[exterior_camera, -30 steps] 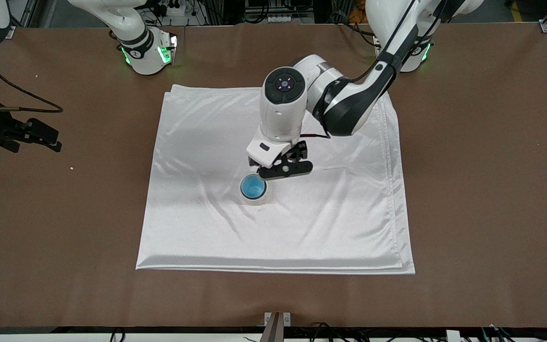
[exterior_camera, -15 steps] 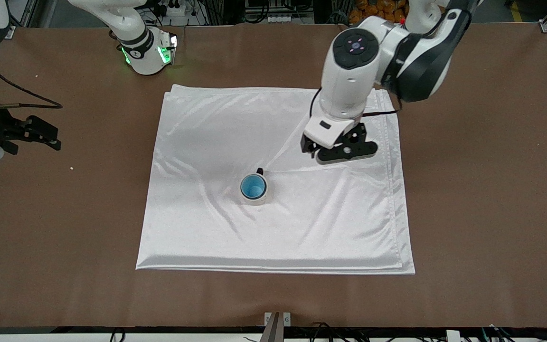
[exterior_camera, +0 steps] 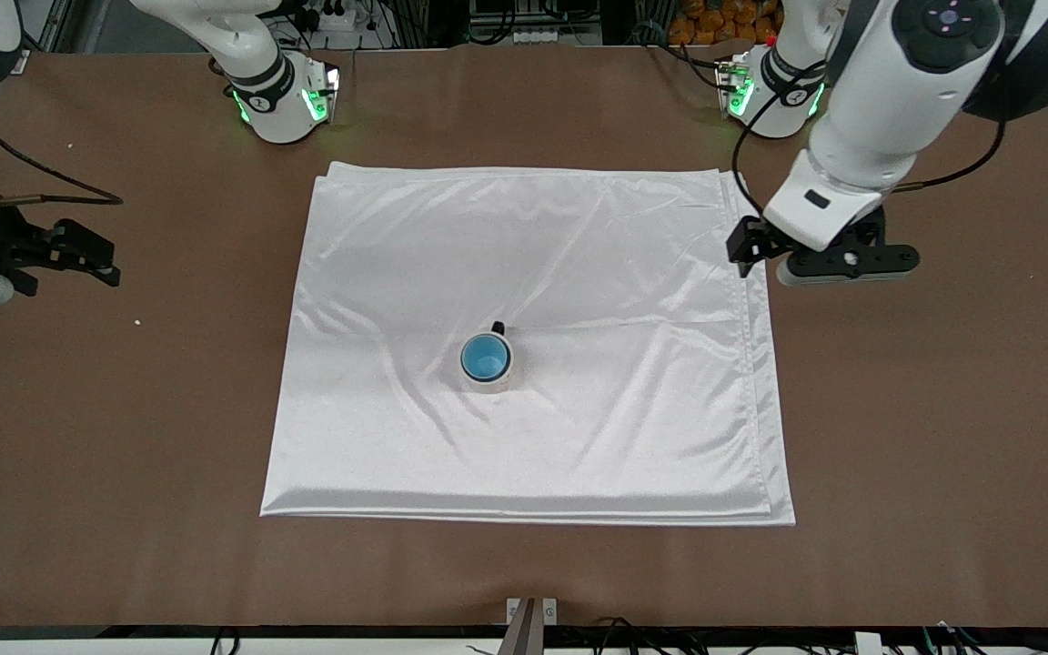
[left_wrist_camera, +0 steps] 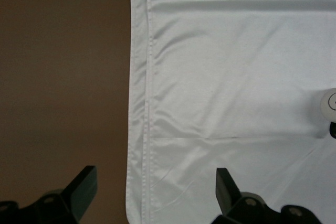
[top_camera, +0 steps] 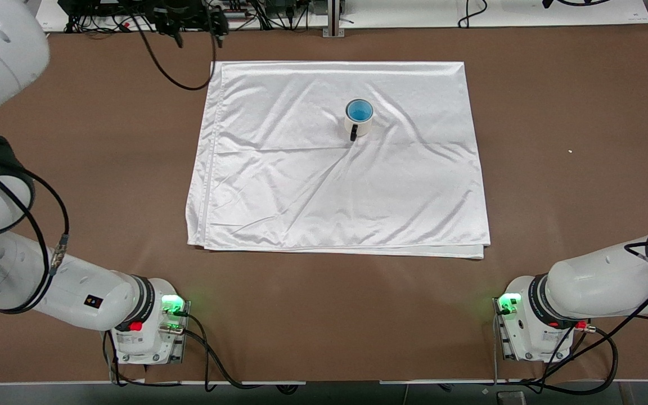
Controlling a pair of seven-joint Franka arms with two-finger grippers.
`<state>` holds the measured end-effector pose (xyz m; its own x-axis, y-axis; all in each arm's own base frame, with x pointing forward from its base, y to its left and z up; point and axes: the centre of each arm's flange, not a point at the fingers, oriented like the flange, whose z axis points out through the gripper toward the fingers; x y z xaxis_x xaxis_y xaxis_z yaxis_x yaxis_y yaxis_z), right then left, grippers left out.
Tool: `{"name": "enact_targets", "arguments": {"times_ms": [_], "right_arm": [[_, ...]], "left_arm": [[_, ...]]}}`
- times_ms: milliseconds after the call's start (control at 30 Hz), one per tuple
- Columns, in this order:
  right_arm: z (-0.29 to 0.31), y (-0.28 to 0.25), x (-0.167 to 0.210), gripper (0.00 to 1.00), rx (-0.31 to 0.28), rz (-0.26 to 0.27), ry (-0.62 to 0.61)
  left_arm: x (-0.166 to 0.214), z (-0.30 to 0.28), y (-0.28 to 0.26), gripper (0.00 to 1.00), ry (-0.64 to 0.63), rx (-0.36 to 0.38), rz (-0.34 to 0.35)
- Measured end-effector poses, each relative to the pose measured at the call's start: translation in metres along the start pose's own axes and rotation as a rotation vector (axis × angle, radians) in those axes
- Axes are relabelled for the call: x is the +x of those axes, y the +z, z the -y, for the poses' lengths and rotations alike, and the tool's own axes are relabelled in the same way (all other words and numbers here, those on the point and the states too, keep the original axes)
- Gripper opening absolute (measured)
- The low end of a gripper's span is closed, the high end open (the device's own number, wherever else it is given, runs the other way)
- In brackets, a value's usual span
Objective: Place blue cup into white mug on cloth
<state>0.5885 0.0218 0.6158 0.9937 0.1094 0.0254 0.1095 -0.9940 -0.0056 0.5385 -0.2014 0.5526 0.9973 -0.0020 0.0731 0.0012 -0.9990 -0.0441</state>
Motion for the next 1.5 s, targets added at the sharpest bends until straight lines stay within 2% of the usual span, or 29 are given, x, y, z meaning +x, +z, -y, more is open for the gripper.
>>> {"name": "enact_targets", "arguments": {"times_ms": [267, 633, 767, 1000, 1500], "right_arm": [[0.001, -0.003, -0.001, 1.00, -0.001, -0.007, -0.001], [-0.001, -0.004, -0.002, 1.00, -0.009, -0.009, -0.005], [-0.001, -0.005, -0.002, 1.00, -0.011, -0.008, -0.037], [-0.001, -0.004, -0.002, 1.00, -0.010, -0.004, -0.062], [0.000, -0.002, -0.010, 1.00, -0.005, 0.049, -0.055]], "left_arm": [[0.009, 0.058, -0.017, 1.00, 0.045, -0.025, -0.011], [0.014, 0.083, -0.062, 1.00, 0.030, -0.068, -0.034], [0.016, 0.087, -0.072, 1.00, 0.025, -0.077, -0.049], [0.016, 0.086, -0.075, 1.00, 0.027, -0.078, -0.009], [0.029, 0.082, -0.065, 1.00, 0.047, -0.088, 0.011]]}}
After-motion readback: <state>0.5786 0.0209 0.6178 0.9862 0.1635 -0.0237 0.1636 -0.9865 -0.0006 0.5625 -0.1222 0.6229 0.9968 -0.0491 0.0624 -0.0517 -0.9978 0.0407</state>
